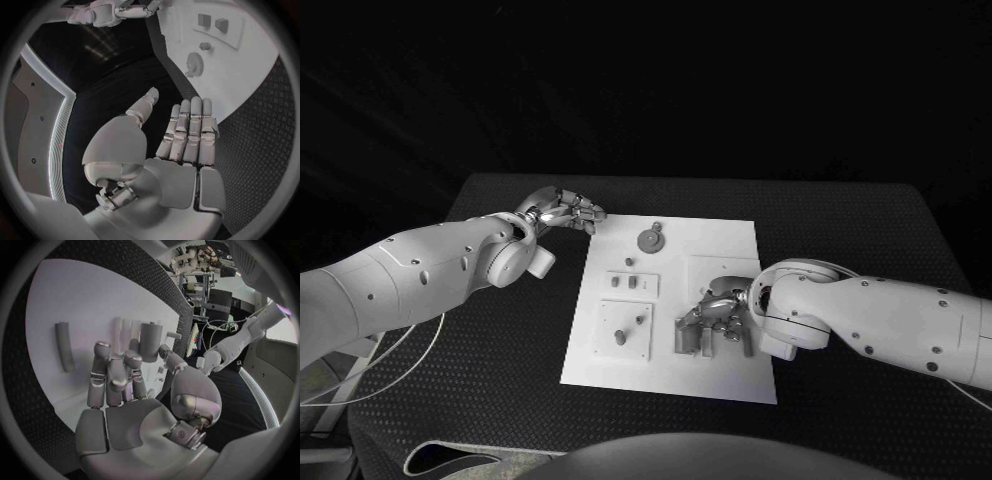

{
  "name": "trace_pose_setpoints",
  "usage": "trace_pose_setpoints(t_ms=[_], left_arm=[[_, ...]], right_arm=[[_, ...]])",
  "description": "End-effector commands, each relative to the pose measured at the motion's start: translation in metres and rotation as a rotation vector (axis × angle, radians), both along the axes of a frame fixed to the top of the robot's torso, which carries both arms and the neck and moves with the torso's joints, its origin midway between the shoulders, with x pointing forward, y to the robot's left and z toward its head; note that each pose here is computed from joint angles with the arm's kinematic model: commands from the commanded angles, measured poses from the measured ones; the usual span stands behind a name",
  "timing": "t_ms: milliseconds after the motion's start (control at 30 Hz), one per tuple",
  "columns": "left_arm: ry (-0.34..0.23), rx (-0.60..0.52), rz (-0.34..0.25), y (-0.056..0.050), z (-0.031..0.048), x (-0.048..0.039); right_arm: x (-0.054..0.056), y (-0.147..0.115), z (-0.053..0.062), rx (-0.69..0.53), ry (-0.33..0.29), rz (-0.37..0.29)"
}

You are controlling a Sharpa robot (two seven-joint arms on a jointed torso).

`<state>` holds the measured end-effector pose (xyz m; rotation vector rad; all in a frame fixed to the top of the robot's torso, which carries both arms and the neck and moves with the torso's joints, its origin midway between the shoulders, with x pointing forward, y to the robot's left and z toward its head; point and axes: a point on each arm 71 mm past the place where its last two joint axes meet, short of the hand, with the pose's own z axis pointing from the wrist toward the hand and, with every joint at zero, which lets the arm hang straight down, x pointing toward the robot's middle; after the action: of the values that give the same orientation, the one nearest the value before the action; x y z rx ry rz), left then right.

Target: Assemble the parts on the task board

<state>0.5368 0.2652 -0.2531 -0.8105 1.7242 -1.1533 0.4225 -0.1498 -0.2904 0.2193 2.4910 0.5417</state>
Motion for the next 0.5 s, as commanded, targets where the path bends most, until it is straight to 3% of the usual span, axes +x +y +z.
trace_pose_setpoints(t_ms=[33,500], left_arm=[[0.003,-0.013,-0.014,-0.0022,0.0005,-0.0002],[0.004,-0.013,-0.014,-0.0024,0.0004,-0.0002]], right_arm=[[-0.0014,0.0017,-0.0006,0.007,-0.003,0.003],[-0.0020,0.0025,-0.0007,0.008,0.001,0.010]])
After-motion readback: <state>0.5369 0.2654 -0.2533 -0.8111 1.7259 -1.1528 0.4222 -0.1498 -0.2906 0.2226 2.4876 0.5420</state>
